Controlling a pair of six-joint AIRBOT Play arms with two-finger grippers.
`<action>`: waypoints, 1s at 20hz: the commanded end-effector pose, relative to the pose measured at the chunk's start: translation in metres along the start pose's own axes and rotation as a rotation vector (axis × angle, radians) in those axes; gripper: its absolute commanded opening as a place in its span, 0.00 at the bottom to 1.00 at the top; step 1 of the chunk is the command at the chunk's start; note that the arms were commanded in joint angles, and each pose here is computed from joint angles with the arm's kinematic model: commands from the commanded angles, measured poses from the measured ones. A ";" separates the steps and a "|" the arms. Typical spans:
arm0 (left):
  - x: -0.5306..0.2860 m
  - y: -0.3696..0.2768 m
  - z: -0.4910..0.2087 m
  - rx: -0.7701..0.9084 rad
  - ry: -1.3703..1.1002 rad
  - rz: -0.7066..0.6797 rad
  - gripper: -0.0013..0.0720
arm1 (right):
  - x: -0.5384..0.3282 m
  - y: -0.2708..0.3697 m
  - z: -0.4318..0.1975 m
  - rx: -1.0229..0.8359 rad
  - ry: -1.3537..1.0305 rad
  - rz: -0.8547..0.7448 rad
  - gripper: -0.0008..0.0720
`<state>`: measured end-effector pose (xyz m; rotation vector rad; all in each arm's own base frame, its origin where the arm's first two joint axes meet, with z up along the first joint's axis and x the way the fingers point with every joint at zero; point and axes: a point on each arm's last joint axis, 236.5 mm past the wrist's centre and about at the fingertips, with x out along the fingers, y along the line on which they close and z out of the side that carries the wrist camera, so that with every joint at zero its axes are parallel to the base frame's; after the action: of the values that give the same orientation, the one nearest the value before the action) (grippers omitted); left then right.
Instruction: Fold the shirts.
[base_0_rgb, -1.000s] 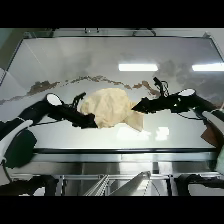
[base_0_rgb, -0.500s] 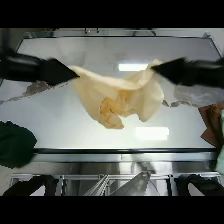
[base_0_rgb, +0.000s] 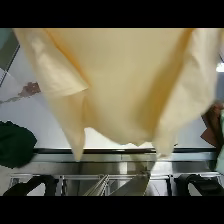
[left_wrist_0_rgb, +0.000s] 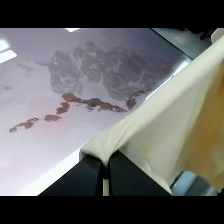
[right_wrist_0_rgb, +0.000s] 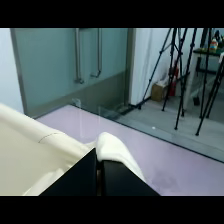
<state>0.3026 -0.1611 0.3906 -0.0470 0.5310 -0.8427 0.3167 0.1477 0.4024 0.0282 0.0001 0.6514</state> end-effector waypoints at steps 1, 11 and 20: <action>0.055 0.079 -0.031 -0.096 0.131 -0.011 0.05 | 0.072 -0.073 -0.082 0.048 0.171 -0.080 0.03; 0.164 0.289 -0.202 -0.615 0.418 -0.039 0.96 | 0.120 -0.172 -0.291 0.444 0.606 -0.130 0.34; 0.054 0.279 -0.324 -0.953 0.624 0.038 0.97 | -0.051 -0.132 -0.415 0.835 1.142 -0.107 0.73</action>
<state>0.4239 0.0178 0.0467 -0.6350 1.3682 -0.5897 0.4076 0.0287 0.0211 0.3645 1.1789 0.4470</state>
